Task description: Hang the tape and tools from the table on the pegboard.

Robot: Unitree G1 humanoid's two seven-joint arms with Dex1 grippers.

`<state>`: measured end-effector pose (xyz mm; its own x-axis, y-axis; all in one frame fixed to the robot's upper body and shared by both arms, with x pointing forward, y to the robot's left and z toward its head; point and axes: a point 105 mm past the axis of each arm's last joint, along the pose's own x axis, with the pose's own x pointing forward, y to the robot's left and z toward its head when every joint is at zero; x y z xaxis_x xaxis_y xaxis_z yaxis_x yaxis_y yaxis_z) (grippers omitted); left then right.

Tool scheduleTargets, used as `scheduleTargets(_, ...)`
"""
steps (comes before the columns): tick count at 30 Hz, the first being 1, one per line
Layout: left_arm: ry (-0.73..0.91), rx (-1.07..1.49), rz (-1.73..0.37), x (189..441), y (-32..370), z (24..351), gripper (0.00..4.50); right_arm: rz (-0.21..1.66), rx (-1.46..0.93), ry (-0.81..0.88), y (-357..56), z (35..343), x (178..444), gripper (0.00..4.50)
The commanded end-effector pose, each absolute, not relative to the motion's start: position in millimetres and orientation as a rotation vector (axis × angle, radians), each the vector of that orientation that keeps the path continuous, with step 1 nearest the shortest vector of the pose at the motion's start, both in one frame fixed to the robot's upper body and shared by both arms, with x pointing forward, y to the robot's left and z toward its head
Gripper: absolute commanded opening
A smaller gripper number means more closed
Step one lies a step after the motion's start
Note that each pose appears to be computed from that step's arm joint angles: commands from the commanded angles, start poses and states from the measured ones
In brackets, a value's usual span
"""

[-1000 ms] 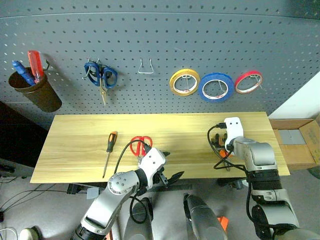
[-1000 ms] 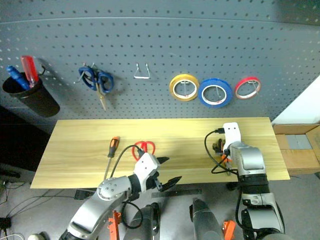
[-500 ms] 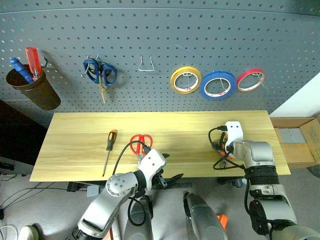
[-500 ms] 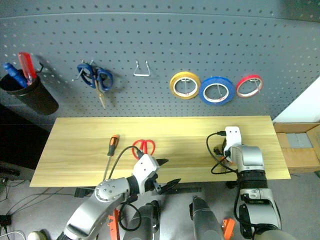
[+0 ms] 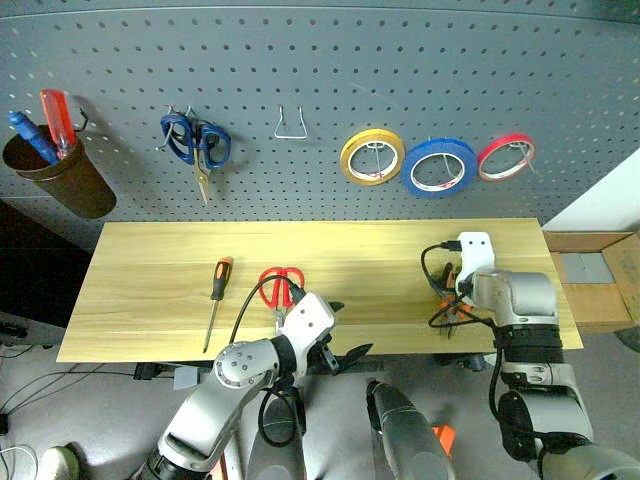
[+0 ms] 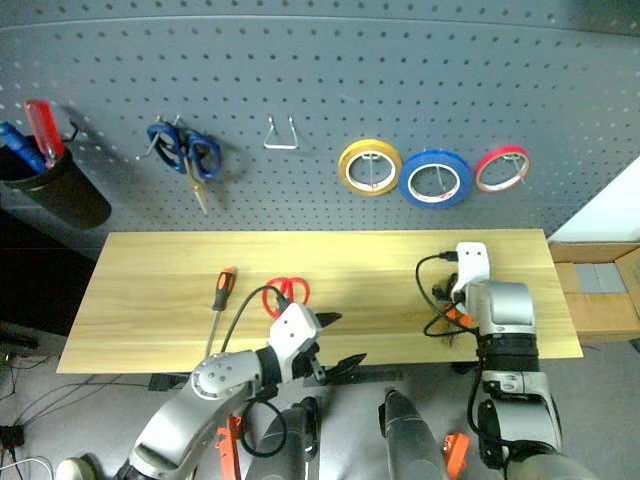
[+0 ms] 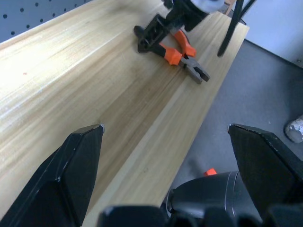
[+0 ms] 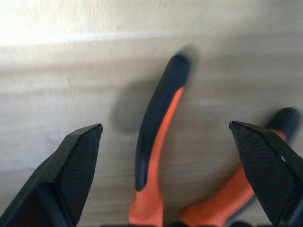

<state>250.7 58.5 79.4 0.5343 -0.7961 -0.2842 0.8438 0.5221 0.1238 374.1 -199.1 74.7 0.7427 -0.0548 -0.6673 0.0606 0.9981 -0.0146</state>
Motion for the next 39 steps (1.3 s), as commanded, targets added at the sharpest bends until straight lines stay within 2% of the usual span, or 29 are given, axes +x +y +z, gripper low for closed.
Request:
scheduleTargets(1, 0.163, 0.246, -1.021, 246.5, 52.0, 86.1, 4.5, -0.097, 0.046, 0.688, -201.1, 100.0, 370.2, 4.47)
scheduleTargets(8, 0.158, 0.246, -1.034, 248.0, 49.2, 85.9, 4.5, -0.222, 0.174, 0.719, -198.2, 116.7, 353.9, 4.47)
scheduleTargets(22, 0.167, 0.257, -1.048, 248.0, 52.5, 84.0, 4.5, -0.407, 0.263, 0.824, -202.1, 94.6, 340.9, 4.47)
scheduleTargets(34, 0.172, 0.268, -1.049, 245.1, 55.9, 85.4, 4.5, -0.373, 0.289, 0.871, -189.1, 82.4, 338.4, 4.47)
scheduleTargets(39, 0.176, 0.27, -1.041, 244.4, 58.3, 85.6, 4.5, -0.384, 0.254, 0.905, -196.7, 71.1, 333.2, 4.47)
